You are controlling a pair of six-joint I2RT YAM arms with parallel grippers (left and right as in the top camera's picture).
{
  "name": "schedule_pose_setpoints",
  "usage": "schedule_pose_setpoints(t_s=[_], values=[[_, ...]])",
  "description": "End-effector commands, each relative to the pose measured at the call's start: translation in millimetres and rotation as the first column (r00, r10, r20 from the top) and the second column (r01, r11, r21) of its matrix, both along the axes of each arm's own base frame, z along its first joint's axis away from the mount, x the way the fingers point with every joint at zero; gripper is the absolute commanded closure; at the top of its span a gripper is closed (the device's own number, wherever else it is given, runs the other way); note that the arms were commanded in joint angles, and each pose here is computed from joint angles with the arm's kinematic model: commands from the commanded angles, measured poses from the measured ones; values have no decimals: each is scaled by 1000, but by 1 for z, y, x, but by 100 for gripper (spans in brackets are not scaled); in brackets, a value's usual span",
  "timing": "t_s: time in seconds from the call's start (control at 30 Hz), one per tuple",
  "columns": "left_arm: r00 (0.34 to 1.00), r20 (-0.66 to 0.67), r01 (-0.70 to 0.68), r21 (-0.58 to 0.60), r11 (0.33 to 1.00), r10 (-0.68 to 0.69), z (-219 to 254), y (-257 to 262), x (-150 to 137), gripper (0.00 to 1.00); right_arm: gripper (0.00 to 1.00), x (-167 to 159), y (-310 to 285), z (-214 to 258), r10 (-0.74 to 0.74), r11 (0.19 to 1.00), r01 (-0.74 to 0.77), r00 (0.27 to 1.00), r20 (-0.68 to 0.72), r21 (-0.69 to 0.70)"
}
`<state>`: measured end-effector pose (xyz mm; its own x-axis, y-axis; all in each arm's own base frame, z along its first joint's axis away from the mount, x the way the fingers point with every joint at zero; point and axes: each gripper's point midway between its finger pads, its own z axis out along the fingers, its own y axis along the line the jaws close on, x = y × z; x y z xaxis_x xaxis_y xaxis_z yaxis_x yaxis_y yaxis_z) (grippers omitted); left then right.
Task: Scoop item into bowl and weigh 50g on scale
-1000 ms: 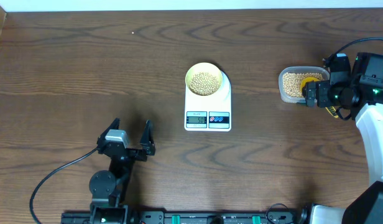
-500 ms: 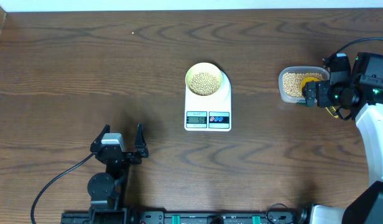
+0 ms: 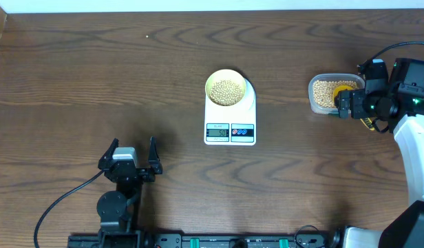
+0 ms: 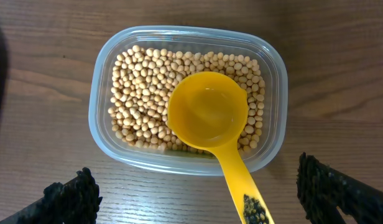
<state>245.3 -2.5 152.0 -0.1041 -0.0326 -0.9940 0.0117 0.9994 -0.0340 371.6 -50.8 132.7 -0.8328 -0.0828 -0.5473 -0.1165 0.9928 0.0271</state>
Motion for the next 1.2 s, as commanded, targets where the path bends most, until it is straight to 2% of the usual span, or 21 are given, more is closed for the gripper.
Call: schedule_pose_setpoints(t_s=[0.0, 1.17], values=[[999, -45, -4, 17, 1000, 5, -14, 1, -1, 8, 1, -1, 3, 5, 18, 1000, -18, 1000, 15, -4], [999, -49, -4, 17, 1000, 5, -15, 1, -1, 8, 1, -1, 3, 5, 18, 1000, -18, 1000, 15, -4]])
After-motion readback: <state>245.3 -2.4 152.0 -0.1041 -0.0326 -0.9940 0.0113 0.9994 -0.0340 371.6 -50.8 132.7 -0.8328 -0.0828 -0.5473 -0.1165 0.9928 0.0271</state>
